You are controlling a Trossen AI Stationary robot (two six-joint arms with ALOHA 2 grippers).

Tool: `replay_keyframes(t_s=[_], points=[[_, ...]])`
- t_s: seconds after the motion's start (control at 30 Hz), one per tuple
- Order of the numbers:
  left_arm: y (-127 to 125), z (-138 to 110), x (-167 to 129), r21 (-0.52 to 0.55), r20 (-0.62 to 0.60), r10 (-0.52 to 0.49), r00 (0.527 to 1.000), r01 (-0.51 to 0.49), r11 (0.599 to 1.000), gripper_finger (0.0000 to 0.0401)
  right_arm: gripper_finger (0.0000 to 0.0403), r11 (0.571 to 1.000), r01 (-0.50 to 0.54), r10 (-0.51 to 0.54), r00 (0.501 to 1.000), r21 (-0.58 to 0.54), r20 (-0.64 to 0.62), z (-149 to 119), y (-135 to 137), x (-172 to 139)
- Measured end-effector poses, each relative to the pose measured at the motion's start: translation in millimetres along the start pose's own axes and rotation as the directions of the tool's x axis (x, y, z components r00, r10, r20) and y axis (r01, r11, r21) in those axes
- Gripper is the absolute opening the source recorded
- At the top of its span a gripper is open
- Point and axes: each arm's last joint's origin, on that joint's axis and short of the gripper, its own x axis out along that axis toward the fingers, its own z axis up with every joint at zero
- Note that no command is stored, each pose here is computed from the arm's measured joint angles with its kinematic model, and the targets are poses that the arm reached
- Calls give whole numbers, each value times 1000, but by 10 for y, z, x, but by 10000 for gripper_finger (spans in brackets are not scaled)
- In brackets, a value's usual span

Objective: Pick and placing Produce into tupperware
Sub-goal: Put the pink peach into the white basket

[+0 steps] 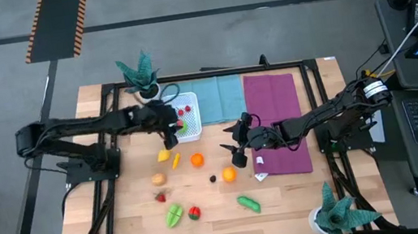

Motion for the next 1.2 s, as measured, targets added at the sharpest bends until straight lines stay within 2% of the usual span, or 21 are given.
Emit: replay_keyframes(t_s=[0.13,0.4,0.77,1.2], points=[[4,120,141,51,-70,2,998,2,999,99,267,1000,0,0,1000,-1,-1,-1,0,0],[95,199,286,41,-121,3,993,2,999,104,267,1000,3,-3,1000,-10,-20,-21,-4,0],[103,164,406,33,-152,-19,988,24,999,97,267,1000,4,-4,1000,-13,-27,-32,-4,0],[97,82,550,38,-215,-21,976,30,999,132,267,1000,4,-5,1000,-11,-30,-39,-6,-1]])
